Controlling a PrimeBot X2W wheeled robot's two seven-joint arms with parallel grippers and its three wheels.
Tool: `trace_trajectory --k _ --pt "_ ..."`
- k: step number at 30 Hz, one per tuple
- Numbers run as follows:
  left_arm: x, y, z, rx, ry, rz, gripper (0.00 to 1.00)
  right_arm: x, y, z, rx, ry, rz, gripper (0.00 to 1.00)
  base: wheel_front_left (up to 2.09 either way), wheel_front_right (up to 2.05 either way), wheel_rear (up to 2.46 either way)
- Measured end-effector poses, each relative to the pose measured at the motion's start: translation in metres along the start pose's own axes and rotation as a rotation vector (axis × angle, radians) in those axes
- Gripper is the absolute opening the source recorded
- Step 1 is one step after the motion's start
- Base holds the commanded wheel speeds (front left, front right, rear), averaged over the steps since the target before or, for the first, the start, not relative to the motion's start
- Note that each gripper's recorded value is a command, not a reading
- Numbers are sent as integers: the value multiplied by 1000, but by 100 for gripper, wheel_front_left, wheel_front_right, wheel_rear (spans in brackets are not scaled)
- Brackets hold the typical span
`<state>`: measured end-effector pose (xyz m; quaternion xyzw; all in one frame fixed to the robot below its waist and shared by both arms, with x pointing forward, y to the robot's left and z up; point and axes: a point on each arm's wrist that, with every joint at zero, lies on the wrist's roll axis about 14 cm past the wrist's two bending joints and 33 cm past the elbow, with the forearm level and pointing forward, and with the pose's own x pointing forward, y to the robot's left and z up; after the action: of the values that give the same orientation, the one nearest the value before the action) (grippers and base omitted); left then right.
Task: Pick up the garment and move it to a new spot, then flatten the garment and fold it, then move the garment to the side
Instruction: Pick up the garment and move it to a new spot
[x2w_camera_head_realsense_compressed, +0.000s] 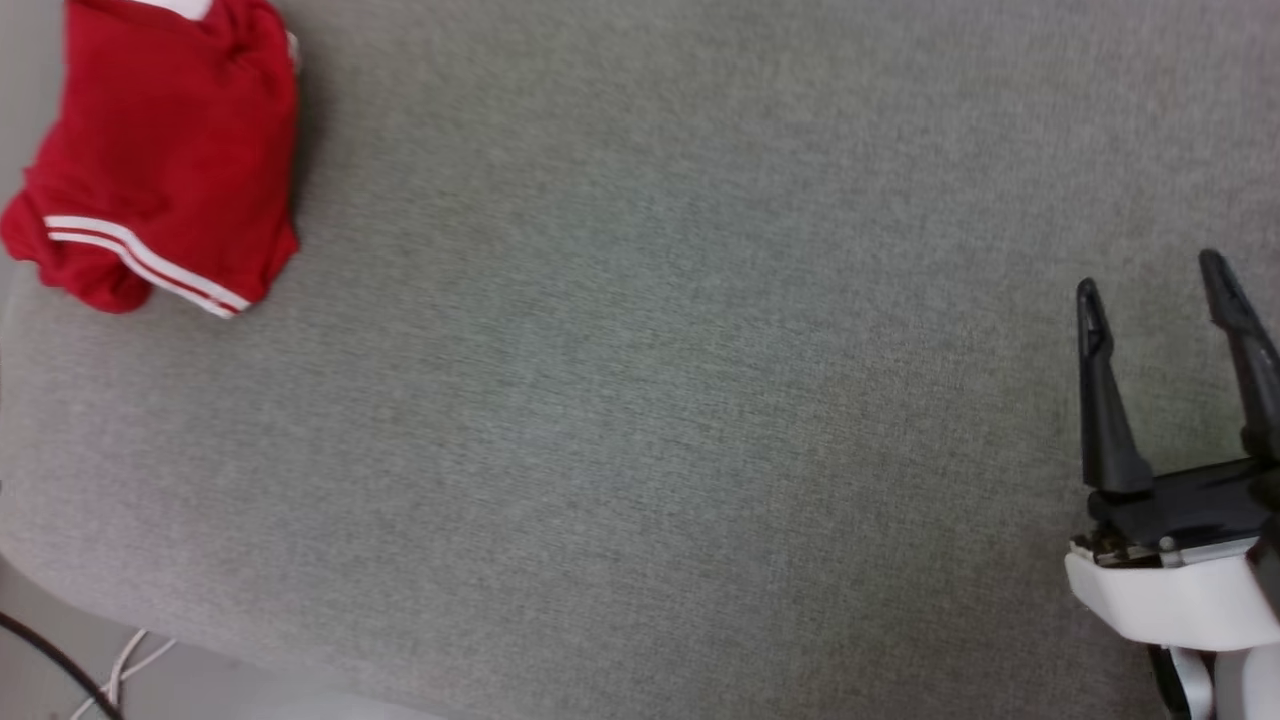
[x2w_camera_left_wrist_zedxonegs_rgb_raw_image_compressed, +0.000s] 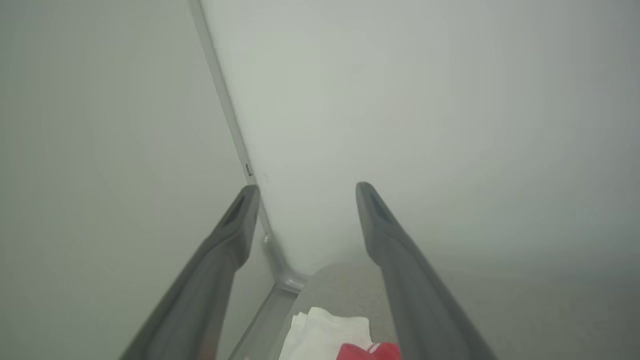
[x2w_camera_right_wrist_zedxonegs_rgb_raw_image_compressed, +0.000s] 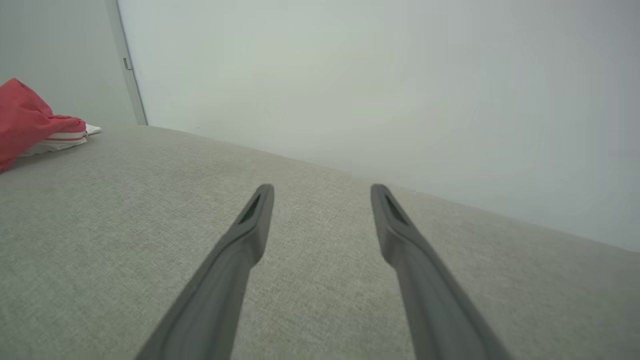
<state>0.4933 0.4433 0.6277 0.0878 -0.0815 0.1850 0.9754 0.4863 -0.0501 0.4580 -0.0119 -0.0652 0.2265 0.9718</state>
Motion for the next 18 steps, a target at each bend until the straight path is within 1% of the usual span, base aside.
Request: trace_trajectory --k 2,5,8,11,14,18 --pt "9 -3 -28 12 117 -18 100 0 -6 -9 -3 12 -11 100 0 0 0" --pt "7 -12 -87 -17 346 -44 100 4 -17 -14 -19 6 -30 100 0 0 0" --pt "-1 -21 -133 -29 553 -76 100 4 -24 -20 -26 7 -42 100 0 0 0" --pt "-21 -35 -177 -84 771 -110 100 2 -29 -27 -41 20 -49 100 0 0 0" --pt "-43 -46 -209 -144 970 -138 100 0 -33 -34 -48 32 -54 100 0 0 0" --pt "-73 -58 -238 -201 1194 -169 100 -3 -37 -41 -59 49 -59 100 0 0 0"
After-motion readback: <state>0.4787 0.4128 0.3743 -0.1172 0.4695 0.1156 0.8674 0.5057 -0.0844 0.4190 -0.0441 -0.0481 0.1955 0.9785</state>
